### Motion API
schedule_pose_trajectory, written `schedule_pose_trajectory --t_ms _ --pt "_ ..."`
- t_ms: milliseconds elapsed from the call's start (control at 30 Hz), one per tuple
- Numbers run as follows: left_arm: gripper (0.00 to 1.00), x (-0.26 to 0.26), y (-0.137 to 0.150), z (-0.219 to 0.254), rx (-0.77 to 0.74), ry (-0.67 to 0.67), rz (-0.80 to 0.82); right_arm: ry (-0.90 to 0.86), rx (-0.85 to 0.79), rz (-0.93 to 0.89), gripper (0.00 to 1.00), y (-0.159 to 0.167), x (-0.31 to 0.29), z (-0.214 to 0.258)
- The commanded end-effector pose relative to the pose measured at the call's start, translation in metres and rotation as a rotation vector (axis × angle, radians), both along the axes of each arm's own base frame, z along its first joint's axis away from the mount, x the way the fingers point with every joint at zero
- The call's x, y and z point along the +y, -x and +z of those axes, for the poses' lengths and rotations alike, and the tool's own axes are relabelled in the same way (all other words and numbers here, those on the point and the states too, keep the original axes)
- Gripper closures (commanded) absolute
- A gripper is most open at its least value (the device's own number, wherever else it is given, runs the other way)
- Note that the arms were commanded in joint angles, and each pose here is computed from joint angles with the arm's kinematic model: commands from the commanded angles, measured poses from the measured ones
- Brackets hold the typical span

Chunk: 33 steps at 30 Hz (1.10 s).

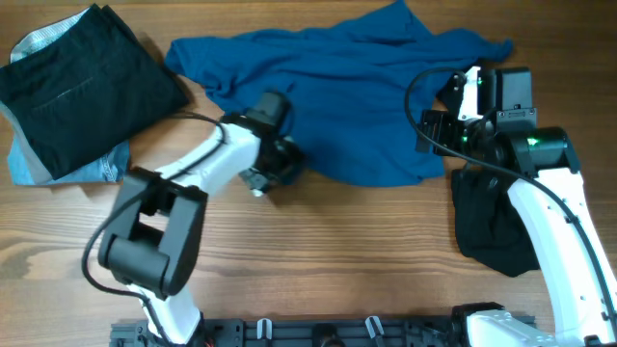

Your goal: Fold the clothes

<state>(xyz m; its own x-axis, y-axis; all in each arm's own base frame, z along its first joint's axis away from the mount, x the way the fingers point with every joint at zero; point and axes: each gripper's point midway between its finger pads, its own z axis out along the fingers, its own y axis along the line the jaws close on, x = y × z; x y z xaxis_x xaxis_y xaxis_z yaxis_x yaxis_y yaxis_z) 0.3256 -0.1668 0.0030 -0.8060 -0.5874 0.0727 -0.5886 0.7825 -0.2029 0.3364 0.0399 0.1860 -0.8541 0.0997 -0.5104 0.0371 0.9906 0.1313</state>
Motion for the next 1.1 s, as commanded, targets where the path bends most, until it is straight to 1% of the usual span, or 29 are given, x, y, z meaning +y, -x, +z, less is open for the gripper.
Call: schedule_pose_trajectory --t_ms 0,33,67,167,233,333,367,400,433,467,500,600,633,667,700,767,800,833,900,967,1000,1033,1067 --pt "0.18 0.050 -0.007 -0.018 0.015 -0.100 0.100 0.011 -0.006 -0.020 0.00 -0.002 -0.003 0.002" --pt "0.24 0.050 -0.011 -0.018 0.007 -0.082 0.110 0.011 -0.004 -0.020 0.00 -0.002 -0.003 0.001" --pt "0.25 0.046 -0.011 -0.017 0.008 -0.059 0.107 0.011 -0.002 -0.020 0.00 -0.002 -0.003 0.001" --pt "0.20 0.016 0.004 -0.015 0.058 0.033 0.052 0.011 0.000 -0.020 0.00 -0.003 -0.003 0.000" --pt "0.18 0.003 0.014 -0.016 0.080 0.045 0.019 0.012 0.000 -0.020 0.00 -0.003 -0.003 0.000" --pt "0.18 -0.020 0.029 -0.021 0.093 0.037 -0.057 0.011 0.000 -0.020 0.00 -0.003 -0.003 0.000" --pt "0.21 -0.025 0.033 -0.023 0.098 0.033 -0.074 0.012 0.000 -0.020 0.00 -0.003 -0.003 0.000" --pt "0.27 -0.027 0.034 -0.025 0.099 0.028 -0.083 0.012 0.001 -0.020 0.00 -0.002 -0.003 0.000" --pt "0.48 -0.026 0.034 -0.027 0.094 0.007 -0.087 0.012 0.001 -0.020 0.00 -0.002 -0.003 0.000" --pt "0.59 -0.019 0.031 -0.029 0.080 -0.028 -0.080 0.012 0.001 -0.020 0.00 -0.002 -0.003 0.000" --pt "0.65 -0.010 0.028 -0.029 0.074 -0.057 -0.067 0.012 0.002 -0.020 0.00 -0.002 -0.003 0.000" --pt "0.75 0.022 0.018 -0.029 0.074 -0.108 -0.014 0.012 0.002 -0.020 0.00 -0.002 -0.003 0.000" --pt "0.81 0.036 0.012 -0.026 0.057 -0.132 -0.024 0.012 0.002 -0.020 0.00 -0.002 -0.003 0.000" --pt "0.85 0.059 0.002 -0.020 0.033 -0.187 -0.023 0.013 0.001 -0.019 0.00 -0.002 -0.003 0.000" --pt "0.85 0.087 -0.009 -0.011 0.001 -0.262 0.000 0.013 0.001 -0.019 0.00 -0.002 -0.003 0.000" --pt "0.92 0.133 -0.031 0.011 -0.077 -0.382 0.028 0.012 0.000 -0.020 0.00 -0.003 -0.003 0.000" --pt "0.96 0.163 -0.047 0.031 -0.134 -0.447 0.076 0.012 0.000 -0.020 0.00 -0.003 -0.003 0.000" --pt "0.96 0.181 -0.057 0.045 -0.170 -0.472 0.102 0.012 0.000 -0.020 0.00 -0.003 -0.003 0.000" --pt "0.96 0.212 -0.074 0.070 -0.224 -0.468 0.191 0.012 0.000 -0.020 0.00 -0.003 -0.003 0.000" --pt "0.96 0.235 -0.081 0.082 -0.250 -0.440 0.261 0.012 0.001 -0.020 0.00 -0.002 -0.003 0.000" --pt "0.96 0.240 -0.082 0.084 -0.248 -0.389 0.286 0.013 0.001 -0.019 0.00 -0.002 -0.003 0.000" --pt "0.96 0.230 -0.080 0.080 -0.229 -0.268 0.287 0.014 0.001 -0.017 0.00 -0.002 -0.003 0.000" --pt "0.96 0.207 -0.074 0.077 -0.193 -0.118 0.266 0.014 0.000 -0.017 0.00 -0.003 -0.003 0.000"
